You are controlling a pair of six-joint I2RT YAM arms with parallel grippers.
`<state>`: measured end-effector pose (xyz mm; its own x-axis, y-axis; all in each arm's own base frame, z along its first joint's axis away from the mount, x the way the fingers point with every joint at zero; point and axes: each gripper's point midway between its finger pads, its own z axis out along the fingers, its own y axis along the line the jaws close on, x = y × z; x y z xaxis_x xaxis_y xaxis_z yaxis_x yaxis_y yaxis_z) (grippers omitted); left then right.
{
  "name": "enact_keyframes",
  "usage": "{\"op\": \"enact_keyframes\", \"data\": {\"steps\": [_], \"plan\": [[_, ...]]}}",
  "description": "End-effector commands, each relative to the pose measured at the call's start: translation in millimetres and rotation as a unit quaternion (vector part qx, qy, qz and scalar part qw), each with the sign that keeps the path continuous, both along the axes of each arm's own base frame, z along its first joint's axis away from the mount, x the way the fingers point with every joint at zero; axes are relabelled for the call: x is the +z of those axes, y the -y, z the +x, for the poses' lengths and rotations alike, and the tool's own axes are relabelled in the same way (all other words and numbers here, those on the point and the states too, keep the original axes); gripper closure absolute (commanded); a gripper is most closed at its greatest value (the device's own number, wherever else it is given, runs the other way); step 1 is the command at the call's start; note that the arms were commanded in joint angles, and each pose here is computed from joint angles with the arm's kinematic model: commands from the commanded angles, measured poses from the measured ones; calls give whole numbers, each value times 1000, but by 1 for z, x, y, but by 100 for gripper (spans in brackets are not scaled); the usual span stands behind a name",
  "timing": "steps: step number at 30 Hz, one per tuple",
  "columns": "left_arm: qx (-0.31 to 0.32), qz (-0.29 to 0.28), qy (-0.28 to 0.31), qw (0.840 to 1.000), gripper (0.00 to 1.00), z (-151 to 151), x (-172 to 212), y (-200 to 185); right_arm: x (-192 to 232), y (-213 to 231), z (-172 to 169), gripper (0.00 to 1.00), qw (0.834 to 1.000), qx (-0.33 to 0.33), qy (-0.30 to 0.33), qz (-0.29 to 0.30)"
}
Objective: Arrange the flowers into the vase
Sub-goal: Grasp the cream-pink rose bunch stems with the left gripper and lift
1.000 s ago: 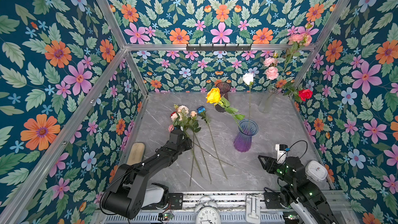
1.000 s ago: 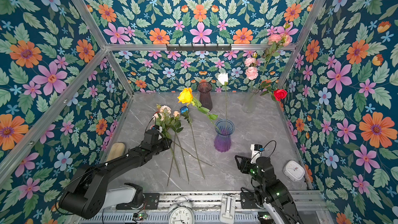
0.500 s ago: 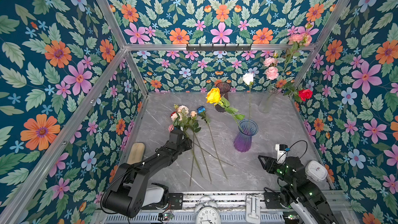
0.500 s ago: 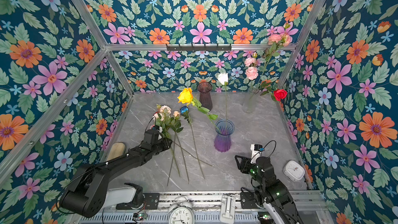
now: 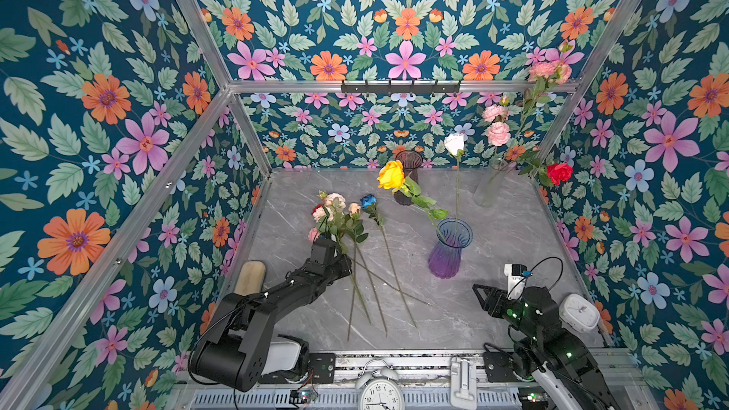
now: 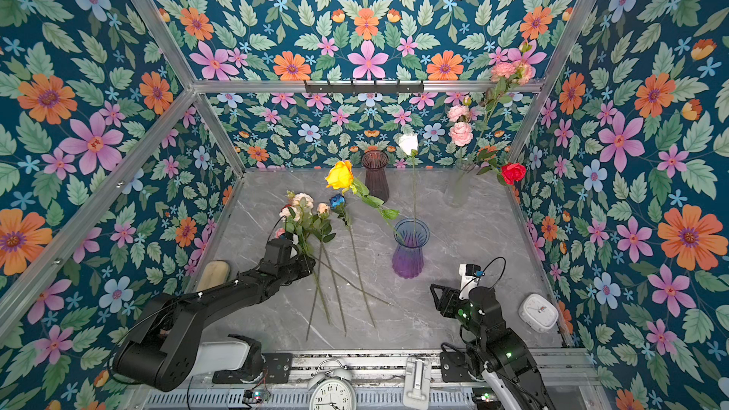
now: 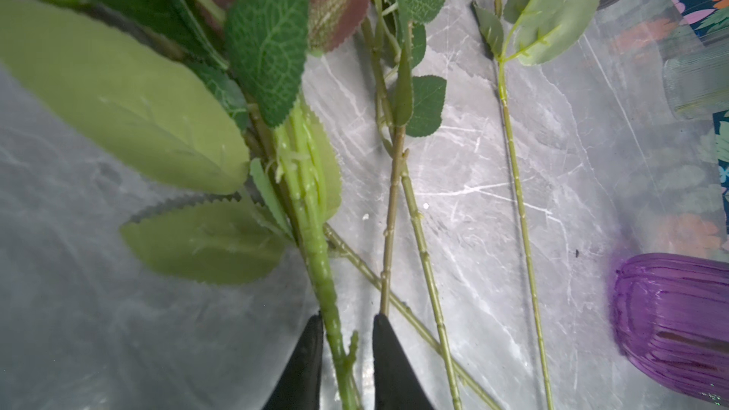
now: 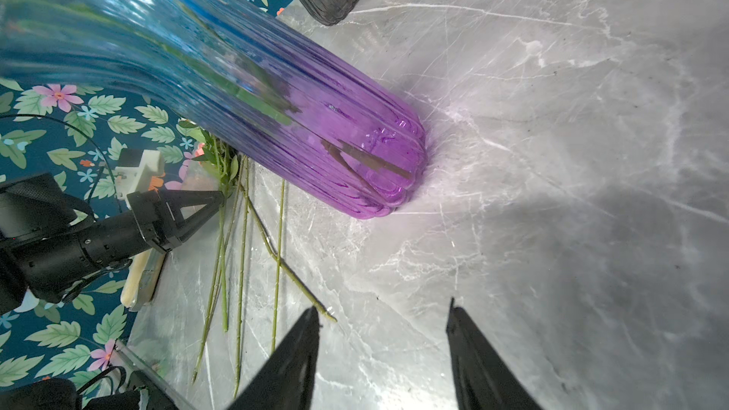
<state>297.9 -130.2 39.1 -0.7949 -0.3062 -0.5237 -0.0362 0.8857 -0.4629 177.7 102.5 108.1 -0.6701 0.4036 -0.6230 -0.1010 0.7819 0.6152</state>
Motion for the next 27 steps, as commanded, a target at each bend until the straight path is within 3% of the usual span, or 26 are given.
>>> {"op": "enact_keyframes", "data": {"steps": [1, 8, 12, 21, 27], "plan": [[-1, -5, 9, 1000, 76, 4, 4, 1, 2, -1, 2, 46, 1000, -1, 5, 4], [-2, -9, 17, 1000, 96, 6, 12, 2, 3, -1, 2, 46, 1000, -1, 6, 4], [-2, -9, 30, 1000, 99, 8, 26, 1, 3, -1, 2, 46, 1000, 0, 6, 4], [3, 4, 108, 994, 100, 13, 101, -7, 3, -1, 2, 46, 1000, 1, 6, 4], [-17, -50, 219, 974, 100, 6, 177, 0, 2, -1, 2, 46, 1000, -1, 5, 4]]}}
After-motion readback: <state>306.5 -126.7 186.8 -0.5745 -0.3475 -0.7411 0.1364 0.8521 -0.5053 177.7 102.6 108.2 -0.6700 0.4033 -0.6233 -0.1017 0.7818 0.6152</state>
